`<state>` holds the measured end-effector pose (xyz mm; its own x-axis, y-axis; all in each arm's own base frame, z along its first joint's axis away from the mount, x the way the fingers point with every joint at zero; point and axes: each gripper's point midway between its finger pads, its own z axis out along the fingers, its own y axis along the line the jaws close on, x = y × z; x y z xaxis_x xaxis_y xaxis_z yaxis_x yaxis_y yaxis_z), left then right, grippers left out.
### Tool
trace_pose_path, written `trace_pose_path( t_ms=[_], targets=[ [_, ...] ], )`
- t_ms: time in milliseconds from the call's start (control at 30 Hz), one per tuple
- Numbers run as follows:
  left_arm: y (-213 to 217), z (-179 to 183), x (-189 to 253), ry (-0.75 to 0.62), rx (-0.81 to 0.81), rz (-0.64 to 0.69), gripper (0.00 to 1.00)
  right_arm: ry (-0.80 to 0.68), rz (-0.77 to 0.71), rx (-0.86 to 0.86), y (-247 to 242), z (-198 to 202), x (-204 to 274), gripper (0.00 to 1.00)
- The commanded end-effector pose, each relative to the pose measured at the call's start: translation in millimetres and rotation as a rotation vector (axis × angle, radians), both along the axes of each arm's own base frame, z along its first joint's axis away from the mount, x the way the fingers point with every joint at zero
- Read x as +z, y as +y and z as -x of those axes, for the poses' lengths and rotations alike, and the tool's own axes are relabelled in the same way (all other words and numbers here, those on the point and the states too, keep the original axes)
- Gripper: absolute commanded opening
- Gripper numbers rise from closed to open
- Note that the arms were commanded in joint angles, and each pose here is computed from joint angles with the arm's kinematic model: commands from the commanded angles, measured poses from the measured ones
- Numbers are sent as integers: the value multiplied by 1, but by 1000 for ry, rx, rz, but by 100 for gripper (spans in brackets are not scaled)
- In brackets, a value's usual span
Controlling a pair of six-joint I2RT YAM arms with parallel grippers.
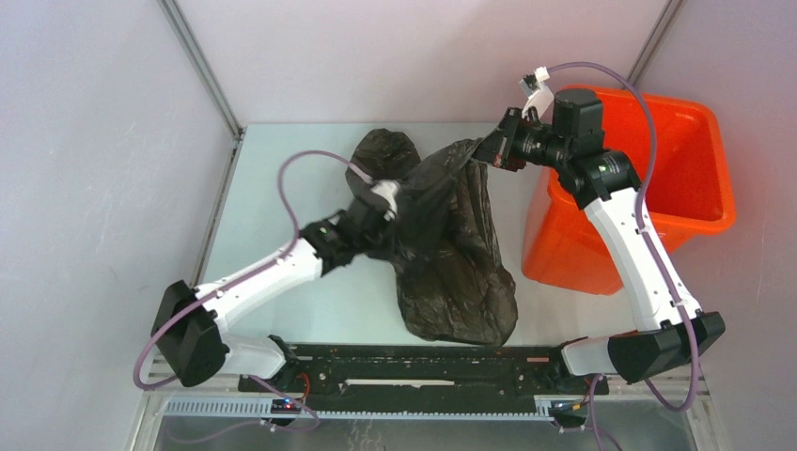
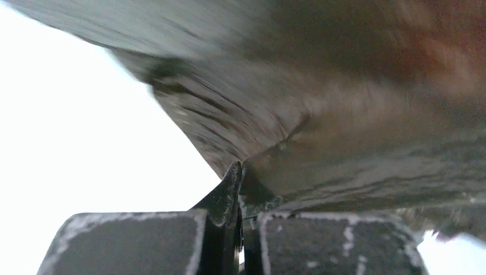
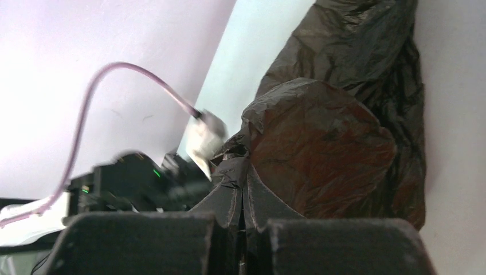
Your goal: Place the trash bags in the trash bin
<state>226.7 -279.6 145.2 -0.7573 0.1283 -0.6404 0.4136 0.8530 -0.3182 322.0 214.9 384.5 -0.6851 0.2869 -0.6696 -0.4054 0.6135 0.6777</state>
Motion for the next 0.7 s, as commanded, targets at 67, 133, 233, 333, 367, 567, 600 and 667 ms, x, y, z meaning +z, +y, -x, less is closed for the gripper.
trace_pose_path(
  t_ms=[67, 133, 233, 333, 367, 567, 600, 667],
  targets=[
    [70, -92, 141, -195, 385, 240, 0, -43, 76, -73, -13, -39, -6, 0],
    [88, -107, 198, -292, 448, 303, 0, -74, 65, -75, -10, -47, 12, 0],
    [95, -108, 306, -486, 422, 429, 0, -173, 31, -92, -11, -51, 64, 0],
    [94, -78, 409, -670, 306, 576, 0, -342, -33, -88, -16, -25, 151, 0],
    [92, -63, 435, -714, 258, 623, 0, -400, -47, -80, -18, -11, 174, 0],
    [101, -11, 432, -762, 213, 656, 0, -643, -71, -21, -14, 56, 188, 2],
    [104, -14, 404, -706, 251, 630, 0, -624, -79, -22, -14, 60, 173, 2],
    [108, -14, 344, -590, 308, 590, 0, -510, -78, -14, -12, 61, 127, 0]
  ],
)
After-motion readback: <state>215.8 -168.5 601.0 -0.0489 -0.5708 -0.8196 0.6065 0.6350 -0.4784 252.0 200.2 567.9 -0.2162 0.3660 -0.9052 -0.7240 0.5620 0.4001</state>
